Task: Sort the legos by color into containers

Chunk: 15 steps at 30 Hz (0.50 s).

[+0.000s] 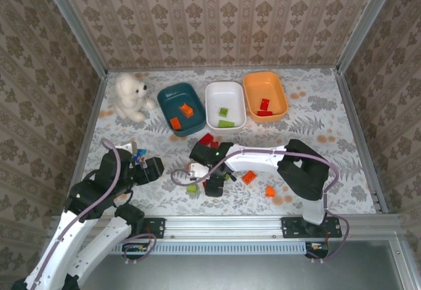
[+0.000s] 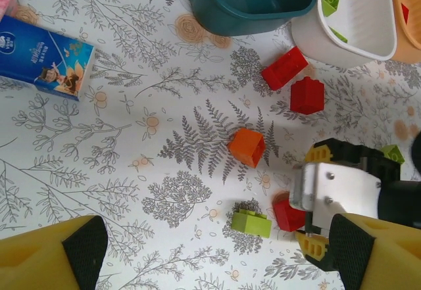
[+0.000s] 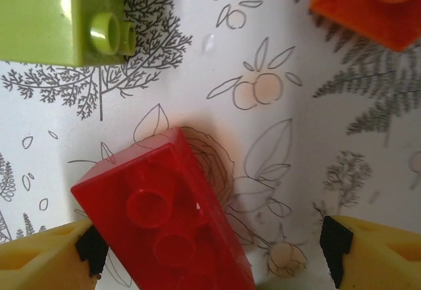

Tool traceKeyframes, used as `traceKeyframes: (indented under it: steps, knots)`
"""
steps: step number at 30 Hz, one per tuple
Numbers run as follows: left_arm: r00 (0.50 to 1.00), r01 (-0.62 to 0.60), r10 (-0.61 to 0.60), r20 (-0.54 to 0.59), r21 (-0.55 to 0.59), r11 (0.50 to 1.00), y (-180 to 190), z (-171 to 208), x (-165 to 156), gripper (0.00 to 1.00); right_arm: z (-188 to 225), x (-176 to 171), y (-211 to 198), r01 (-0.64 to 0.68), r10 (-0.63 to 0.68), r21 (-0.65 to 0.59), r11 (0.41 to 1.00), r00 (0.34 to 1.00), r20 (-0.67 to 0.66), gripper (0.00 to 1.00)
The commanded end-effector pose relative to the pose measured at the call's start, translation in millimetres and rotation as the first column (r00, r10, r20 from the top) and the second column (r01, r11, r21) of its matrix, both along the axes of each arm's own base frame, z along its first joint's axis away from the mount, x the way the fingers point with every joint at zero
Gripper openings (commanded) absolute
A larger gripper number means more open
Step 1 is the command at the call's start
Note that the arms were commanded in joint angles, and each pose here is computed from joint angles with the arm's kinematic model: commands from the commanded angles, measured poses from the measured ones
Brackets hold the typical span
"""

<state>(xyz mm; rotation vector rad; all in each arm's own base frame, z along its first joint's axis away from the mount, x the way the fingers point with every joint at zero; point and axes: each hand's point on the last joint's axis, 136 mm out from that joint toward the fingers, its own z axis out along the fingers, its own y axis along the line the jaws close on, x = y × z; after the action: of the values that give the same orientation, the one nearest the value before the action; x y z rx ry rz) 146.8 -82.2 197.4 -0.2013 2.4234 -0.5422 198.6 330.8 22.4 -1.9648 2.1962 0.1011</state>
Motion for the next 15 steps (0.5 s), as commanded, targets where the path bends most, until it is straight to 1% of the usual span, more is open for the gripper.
traceKeyframes:
  steps: [1,3,5,7,9,11,12,15]
  knots:
    - [0.999,-0.037,0.037,0.006,-0.001,0.999,9,6,-5,0.91,3,-3,8,-0.035,0.035,0.023,0.999,0.999,-0.014,0.86]
    - [0.999,-0.04,0.04,0.002,-0.004,0.999,9,5,-5,0.91,-3,-1,7,-0.03,0.03,0.0,1.0,0.999,-0.014,0.83]
    - [0.999,-0.042,0.042,0.002,-0.007,0.999,8,4,-4,0.91,-9,1,7,-0.023,0.022,-0.025,0.999,1.0,-0.017,0.77]
    - [0.999,-0.043,0.043,0.007,-0.009,0.999,8,5,-3,0.91,-12,2,8,-0.015,0.014,-0.034,0.999,1.0,-0.02,0.67]
    - [0.999,-0.043,0.044,0.011,-0.009,0.999,8,5,-3,0.9,-11,4,12,-0.002,0.001,-0.027,1.0,1.0,-0.018,0.5]
    - [0.999,-0.045,0.045,0.009,-0.007,0.999,8,4,-2,0.9,-7,7,15,0.017,-0.017,-0.013,1.0,1.0,-0.003,0.4]
    - [0.999,-0.044,0.044,0.012,-0.009,0.999,7,5,-1,0.9,-3,8,16,0.027,-0.027,-0.001,1.0,1.0,0.003,0.36]
    - [0.999,-0.035,0.035,0.013,-0.016,0.999,4,4,0,0.9,18,17,19,0.072,-0.074,0.059,0.996,0.997,0.036,0.31]
